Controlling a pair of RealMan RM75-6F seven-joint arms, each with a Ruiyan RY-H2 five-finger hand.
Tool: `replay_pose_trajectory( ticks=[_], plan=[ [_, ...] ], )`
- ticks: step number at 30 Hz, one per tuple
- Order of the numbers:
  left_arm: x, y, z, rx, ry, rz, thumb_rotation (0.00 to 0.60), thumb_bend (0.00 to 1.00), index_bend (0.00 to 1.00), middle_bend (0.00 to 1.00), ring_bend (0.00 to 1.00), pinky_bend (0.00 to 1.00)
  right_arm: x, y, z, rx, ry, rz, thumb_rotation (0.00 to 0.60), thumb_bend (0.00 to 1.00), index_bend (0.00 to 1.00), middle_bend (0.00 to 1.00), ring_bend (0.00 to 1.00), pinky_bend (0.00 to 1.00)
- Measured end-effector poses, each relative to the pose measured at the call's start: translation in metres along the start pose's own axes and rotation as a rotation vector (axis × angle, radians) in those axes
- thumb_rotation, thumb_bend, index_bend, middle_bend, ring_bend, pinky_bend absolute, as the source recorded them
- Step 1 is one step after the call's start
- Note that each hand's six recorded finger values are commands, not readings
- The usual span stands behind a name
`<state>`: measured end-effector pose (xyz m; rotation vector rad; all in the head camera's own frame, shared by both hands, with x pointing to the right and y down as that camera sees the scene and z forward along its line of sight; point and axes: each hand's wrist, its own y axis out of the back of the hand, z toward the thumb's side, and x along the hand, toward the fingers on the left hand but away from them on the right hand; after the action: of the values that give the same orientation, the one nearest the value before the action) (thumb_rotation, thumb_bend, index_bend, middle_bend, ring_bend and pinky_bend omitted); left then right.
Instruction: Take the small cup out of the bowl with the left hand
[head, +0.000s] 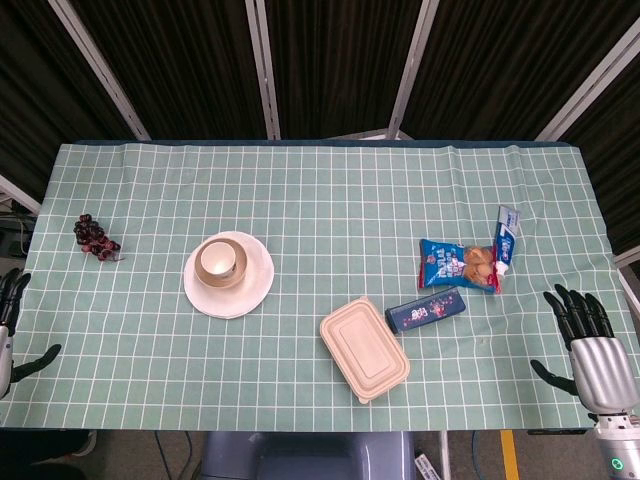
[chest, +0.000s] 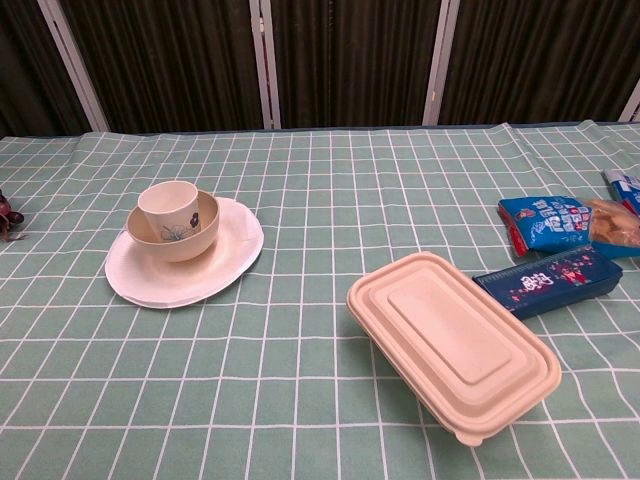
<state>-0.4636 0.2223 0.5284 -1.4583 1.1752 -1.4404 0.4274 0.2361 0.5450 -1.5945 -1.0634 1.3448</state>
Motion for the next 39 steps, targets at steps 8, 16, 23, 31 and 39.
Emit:
replay_pose_trajectory(
  ticks=[8,16,23,31,39],
  plan=[
    [0.0,-0.001,0.0,0.001,-0.002,-0.003,0.6,0.14,0.0,0.0,0.0,0.0,0.0,0.0,0.0,0.0,0.0,0.0,0.6,0.07,0.02,0.0,0.0,0.0],
    [0.002,-0.004,0.002,0.001,-0.011,-0.013,0.6,0.14,0.0,0.0,0.0,0.0,0.0,0.001,0.0,-0.003,-0.002,-0.002,0.6,0.07,0.02,0.0,0.0,0.0],
    [0.013,-0.015,0.013,0.015,-0.04,-0.031,0.6,0.14,0.28,0.0,0.0,0.0,0.0,0.002,0.002,-0.013,-0.002,-0.008,0.6,0.07,0.02,0.0,0.0,0.0],
    [0.063,-0.044,0.05,0.024,-0.116,-0.076,0.6,0.24,0.41,0.0,0.0,0.0,-0.001,0.005,0.001,-0.027,0.0,-0.012,0.6,0.07,0.02,0.0,0.0,0.0],
    [0.118,-0.069,0.097,0.053,-0.174,-0.104,0.6,0.29,0.42,0.0,0.0,0.0,-0.001,0.006,-0.002,-0.04,-0.008,-0.009,0.6,0.07,0.02,0.0,0.0,0.0]
  ],
)
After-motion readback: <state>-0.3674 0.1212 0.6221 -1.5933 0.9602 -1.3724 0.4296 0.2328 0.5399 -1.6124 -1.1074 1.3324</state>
